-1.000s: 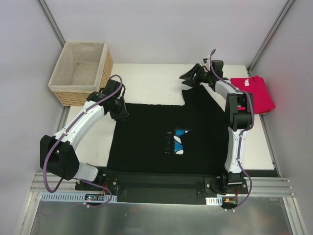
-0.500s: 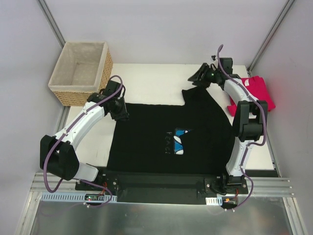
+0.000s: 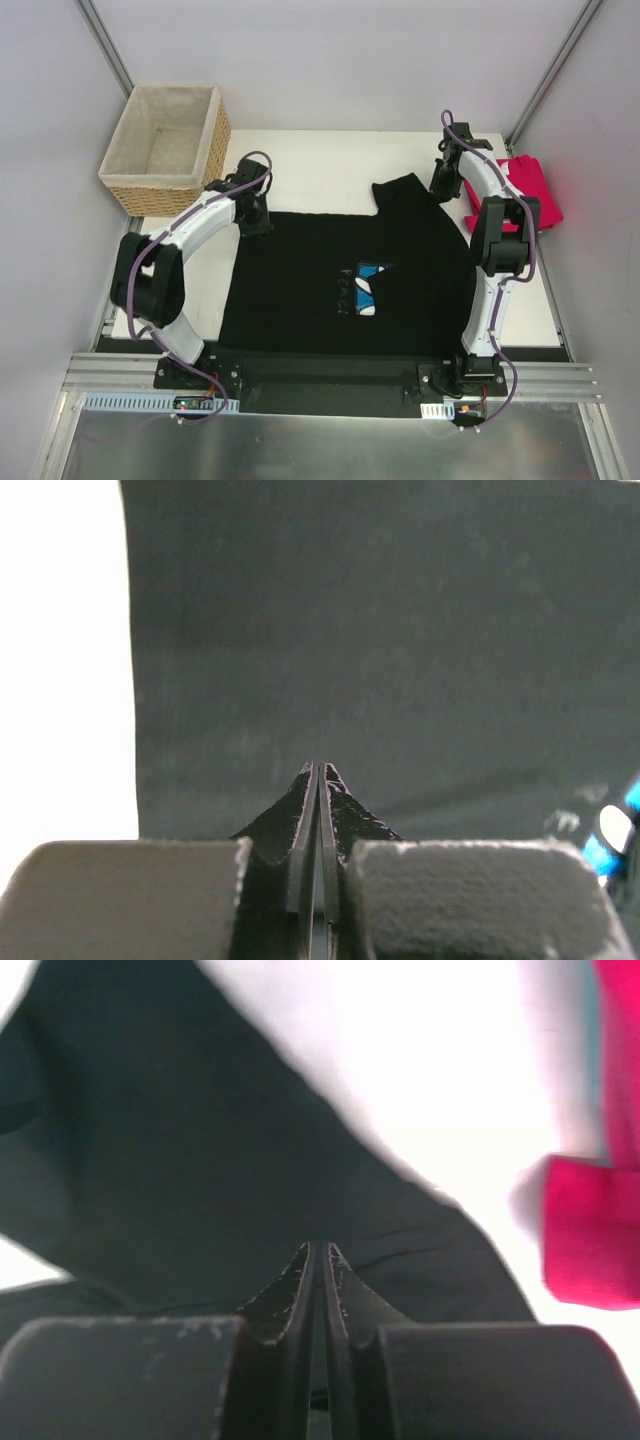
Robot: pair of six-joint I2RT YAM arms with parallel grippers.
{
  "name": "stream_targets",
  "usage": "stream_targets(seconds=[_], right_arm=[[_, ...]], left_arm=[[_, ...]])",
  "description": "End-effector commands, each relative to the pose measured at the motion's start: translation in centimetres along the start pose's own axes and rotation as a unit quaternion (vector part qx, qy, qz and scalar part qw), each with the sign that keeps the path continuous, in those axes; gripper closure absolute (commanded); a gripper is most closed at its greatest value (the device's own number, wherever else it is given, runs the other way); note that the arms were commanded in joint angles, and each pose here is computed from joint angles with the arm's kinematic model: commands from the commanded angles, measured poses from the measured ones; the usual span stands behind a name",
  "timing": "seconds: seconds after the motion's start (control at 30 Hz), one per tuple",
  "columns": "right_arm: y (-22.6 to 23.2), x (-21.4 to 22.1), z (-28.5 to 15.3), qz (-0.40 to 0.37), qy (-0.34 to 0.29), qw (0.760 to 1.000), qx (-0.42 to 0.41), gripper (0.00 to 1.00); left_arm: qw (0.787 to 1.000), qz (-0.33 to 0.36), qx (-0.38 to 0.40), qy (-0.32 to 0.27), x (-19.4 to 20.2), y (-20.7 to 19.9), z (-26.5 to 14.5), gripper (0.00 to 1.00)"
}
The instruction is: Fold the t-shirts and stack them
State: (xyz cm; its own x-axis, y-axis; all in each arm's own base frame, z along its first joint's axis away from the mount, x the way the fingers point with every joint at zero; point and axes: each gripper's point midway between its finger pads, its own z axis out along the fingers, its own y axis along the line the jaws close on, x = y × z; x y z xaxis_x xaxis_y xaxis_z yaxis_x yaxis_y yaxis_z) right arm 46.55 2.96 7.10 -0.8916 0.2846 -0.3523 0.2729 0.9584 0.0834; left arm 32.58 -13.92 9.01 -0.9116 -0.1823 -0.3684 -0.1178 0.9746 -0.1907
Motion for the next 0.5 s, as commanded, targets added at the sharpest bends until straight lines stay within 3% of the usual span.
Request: stream_targets(seconds=[0.0, 0.23, 0.47], right_arm=[[-2.4, -0.8, -0.9, -0.025, -0.003, 0.998, 0.065, 0.92], [-2.9, -1.5, -0.1, -0.042, -0.007, 0.996, 0.078, 0.94], [-1.9, -2.0, 1.5, -0.012, 0.011, 1.000, 0.024, 0.96]], left_arm=[[0.999, 0.026, -0.009, -0.023, -2.9, -0.7, 2.5, 1.00], [0.998, 0.051, -0.020, -0.022, -4.8, -1.1, 6.0, 1.00], [0.998, 0.047, -0.024, -0.023, -6.8, -0.8, 8.1, 1.00]])
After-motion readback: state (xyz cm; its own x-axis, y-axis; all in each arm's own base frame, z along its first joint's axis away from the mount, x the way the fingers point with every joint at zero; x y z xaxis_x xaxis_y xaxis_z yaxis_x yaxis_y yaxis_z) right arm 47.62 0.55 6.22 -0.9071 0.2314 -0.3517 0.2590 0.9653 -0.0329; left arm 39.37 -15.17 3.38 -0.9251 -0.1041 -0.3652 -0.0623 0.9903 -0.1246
